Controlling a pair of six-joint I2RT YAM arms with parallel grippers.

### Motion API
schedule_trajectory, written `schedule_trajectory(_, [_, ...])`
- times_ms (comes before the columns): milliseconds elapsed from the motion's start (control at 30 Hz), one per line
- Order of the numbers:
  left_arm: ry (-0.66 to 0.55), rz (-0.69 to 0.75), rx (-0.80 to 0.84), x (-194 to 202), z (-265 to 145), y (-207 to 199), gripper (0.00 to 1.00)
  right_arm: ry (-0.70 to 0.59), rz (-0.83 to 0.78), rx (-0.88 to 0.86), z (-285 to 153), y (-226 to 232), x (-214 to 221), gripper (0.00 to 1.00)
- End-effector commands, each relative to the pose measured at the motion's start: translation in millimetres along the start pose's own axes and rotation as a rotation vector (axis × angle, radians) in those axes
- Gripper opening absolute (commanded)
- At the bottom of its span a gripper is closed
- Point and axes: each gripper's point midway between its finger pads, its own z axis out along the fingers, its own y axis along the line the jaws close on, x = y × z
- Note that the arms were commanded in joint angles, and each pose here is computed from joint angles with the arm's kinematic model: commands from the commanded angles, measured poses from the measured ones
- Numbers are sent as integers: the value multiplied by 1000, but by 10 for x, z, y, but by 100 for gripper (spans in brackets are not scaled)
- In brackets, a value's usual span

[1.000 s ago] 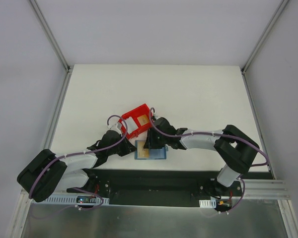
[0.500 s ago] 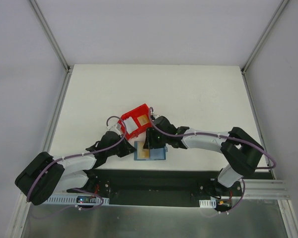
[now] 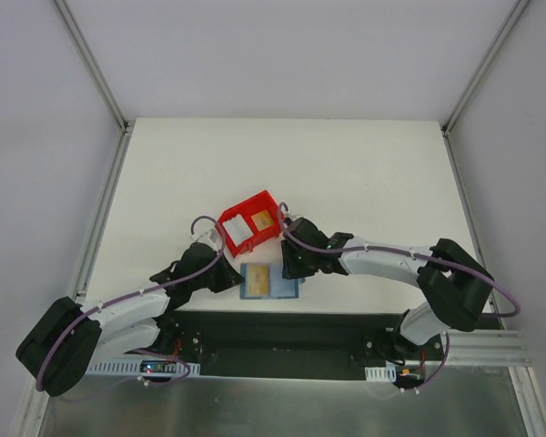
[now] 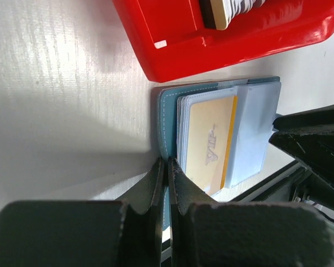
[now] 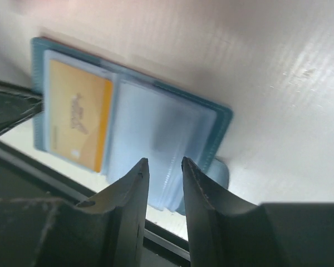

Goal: Put the credit cards into the card holder
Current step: Insert the credit card into the card holder, then close the card holder at the center of the board.

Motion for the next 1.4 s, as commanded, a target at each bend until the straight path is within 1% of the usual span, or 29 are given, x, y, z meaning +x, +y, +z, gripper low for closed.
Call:
schedule_trajectory(0, [56,37,-131,138,-78,320,0,31,-122,249,-117,-278,-13,30])
schedule_trajectory(67, [49,48,-119,108,-104,271,0,36,-156,302,-141,-305,-25,27])
schedule_trajectory(200, [36,72,-97,34,-171,155,0,32,-162,293,-151,-279,-29,25])
schedule_trajectory(300, [29,93,-82,-30,-227,49,0,-17,-168,209,-222,-146,-93,32])
schedule_trajectory(433, [29,125,-57,-100,-295,-93,0,-100,-138,48,-399,182,-271,39])
schedule_trajectory(500, [31,138,-45,-128,-319,-160,0,-135,-117,3,-501,279,-327,39])
schedule_trajectory(567, [38,152,-36,-143,-332,-212,0,-172,-86,2,-584,248,-357,41])
schedule_trajectory(667, [42,177,-25,-166,-362,-280,0,-226,-9,56,-671,27,-332,46])
schedule_trajectory(733, [44,195,-22,-181,-405,-336,0,-214,65,75,-663,-150,-241,48])
schedule_trajectory(800, [38,210,-25,-209,-431,-375,0,-185,100,81,-632,-267,-83,49])
schedule_trajectory(933, [51,242,-29,-235,-452,-460,0,-149,126,71,-592,-306,64,54])
schedule_trajectory(1100, [70,275,-53,-232,-444,-557,0,-108,135,15,-445,-176,105,54])
schedule_trajectory(1167, [86,288,-73,-220,-432,-582,0,-87,136,46,-385,-198,135,53])
schedule_trajectory(1233, [110,310,-85,-176,-408,-615,0,-59,136,82,-324,-242,180,49])
schedule_trajectory(1300, [130,329,-106,-131,-372,-633,0,-41,141,119,-272,-287,222,48])
schedule_trajectory(1367, [126,352,-108,-123,-354,-713,0,-21,143,138,-217,-324,272,46])
